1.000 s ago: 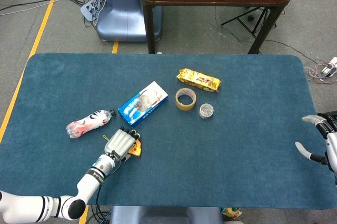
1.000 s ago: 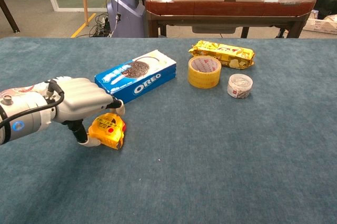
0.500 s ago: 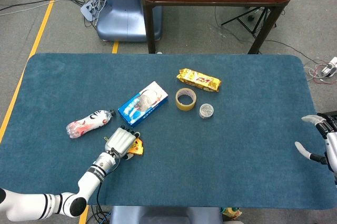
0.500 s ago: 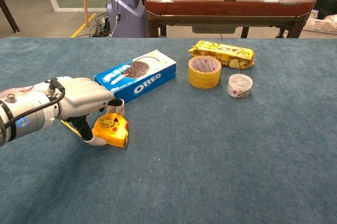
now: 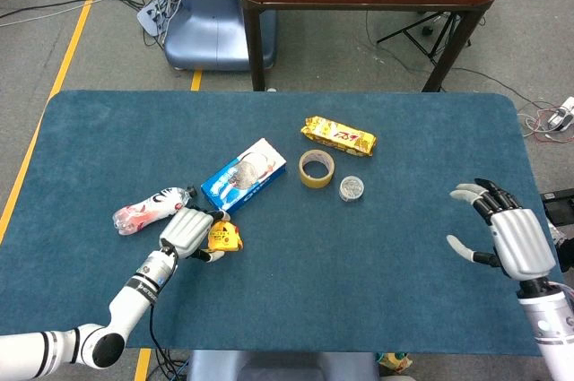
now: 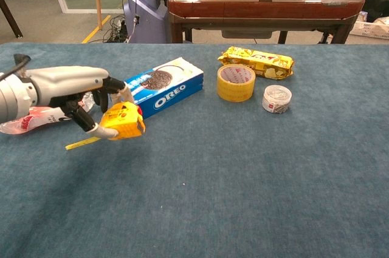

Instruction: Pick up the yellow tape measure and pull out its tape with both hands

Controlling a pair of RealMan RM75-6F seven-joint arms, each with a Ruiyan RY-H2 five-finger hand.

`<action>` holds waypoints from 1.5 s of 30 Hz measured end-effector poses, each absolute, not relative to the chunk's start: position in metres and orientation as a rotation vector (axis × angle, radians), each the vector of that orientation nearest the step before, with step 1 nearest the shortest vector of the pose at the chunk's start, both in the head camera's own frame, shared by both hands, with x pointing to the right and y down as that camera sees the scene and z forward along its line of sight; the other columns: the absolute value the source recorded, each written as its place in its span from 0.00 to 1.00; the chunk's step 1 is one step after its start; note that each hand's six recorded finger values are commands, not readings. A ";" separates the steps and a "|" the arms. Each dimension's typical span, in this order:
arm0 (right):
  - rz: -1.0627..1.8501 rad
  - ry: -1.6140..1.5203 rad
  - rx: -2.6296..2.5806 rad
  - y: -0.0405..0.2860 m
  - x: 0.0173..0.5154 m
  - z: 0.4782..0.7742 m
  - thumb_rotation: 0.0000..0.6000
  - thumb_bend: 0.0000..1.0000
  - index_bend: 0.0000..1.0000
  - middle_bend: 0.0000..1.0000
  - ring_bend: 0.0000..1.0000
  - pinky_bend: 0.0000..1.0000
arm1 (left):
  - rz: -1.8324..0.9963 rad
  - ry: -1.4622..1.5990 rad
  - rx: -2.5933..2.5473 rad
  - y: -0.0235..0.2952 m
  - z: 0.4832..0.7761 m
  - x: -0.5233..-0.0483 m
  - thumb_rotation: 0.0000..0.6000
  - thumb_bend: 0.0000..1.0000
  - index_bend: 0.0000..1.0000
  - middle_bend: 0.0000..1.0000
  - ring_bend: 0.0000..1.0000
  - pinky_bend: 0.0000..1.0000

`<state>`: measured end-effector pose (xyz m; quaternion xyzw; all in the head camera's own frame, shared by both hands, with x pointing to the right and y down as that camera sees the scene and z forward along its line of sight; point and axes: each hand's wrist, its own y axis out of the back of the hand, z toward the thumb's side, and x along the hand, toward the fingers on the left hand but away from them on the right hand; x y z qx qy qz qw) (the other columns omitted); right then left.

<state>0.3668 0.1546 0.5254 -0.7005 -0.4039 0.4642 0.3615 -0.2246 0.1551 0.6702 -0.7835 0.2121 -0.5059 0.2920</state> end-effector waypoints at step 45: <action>0.816 -0.876 -2.068 0.120 0.094 0.581 1.00 0.25 0.25 0.23 0.13 0.22 | -1.279 0.887 -2.309 0.113 0.589 -0.154 1.00 0.25 0.42 0.45 0.40 0.38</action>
